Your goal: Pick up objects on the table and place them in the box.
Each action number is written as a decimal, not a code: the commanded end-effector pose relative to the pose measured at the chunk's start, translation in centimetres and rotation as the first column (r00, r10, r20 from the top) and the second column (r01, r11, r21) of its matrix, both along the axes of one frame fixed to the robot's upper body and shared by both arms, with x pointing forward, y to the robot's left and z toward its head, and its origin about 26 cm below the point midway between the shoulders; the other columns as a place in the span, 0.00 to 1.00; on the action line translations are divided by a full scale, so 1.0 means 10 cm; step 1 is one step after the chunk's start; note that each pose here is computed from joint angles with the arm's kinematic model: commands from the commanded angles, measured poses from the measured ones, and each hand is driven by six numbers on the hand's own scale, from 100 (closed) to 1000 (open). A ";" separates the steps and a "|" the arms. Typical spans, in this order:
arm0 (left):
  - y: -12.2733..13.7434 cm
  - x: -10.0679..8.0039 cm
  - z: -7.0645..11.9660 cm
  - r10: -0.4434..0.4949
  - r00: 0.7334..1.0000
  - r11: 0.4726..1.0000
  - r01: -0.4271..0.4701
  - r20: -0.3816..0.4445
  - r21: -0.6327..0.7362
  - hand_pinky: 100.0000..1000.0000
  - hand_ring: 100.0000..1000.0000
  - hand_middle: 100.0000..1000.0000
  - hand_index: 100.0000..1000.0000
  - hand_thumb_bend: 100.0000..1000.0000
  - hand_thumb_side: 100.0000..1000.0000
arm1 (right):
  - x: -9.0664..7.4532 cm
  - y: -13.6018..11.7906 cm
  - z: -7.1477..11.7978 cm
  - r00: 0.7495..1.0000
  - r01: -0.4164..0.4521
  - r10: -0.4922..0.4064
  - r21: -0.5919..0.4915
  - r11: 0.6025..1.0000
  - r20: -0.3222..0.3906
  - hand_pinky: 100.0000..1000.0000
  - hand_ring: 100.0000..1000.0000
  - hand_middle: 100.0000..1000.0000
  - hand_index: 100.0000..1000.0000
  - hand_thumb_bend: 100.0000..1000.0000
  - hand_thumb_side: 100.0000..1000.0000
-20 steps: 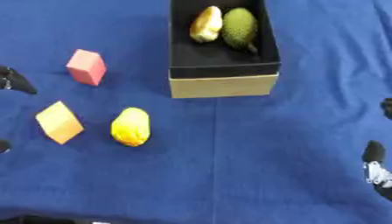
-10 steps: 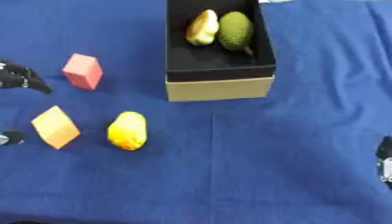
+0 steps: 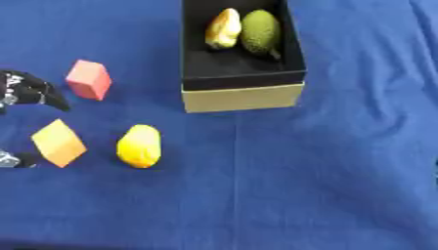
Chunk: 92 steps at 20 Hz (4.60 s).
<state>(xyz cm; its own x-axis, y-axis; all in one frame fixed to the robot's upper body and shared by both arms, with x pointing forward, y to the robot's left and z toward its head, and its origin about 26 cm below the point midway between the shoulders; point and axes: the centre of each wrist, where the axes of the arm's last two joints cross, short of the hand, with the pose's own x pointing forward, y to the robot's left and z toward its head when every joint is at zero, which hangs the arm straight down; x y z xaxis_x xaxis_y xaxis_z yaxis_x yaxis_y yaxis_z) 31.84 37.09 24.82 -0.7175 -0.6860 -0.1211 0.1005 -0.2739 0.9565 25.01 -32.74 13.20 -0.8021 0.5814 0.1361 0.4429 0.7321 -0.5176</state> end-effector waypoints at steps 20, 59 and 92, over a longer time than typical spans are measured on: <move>0.02 0.09 -0.05 0.030 0.999 0.994 -0.026 -0.043 0.107 0.78 0.68 0.58 0.74 0.27 0.00 | 0.05 -0.03 0.15 0.999 -0.039 0.038 0.084 0.996 0.015 0.76 0.76 0.71 0.82 0.00 0.48; -0.57 0.58 1.33 -0.028 0.960 0.957 0.106 0.280 -0.270 0.74 0.54 0.47 0.70 0.02 0.00 | 0.30 0.07 0.68 0.967 -0.255 0.252 0.078 0.964 0.042 0.75 0.76 0.71 0.81 0.00 0.47; -0.93 0.90 1.11 -0.130 0.975 0.921 0.187 0.181 -0.341 0.88 0.81 0.77 0.91 0.11 0.34 | 0.35 0.11 0.82 0.946 -0.316 0.323 0.176 0.932 -0.014 0.74 0.76 0.71 0.81 0.00 0.47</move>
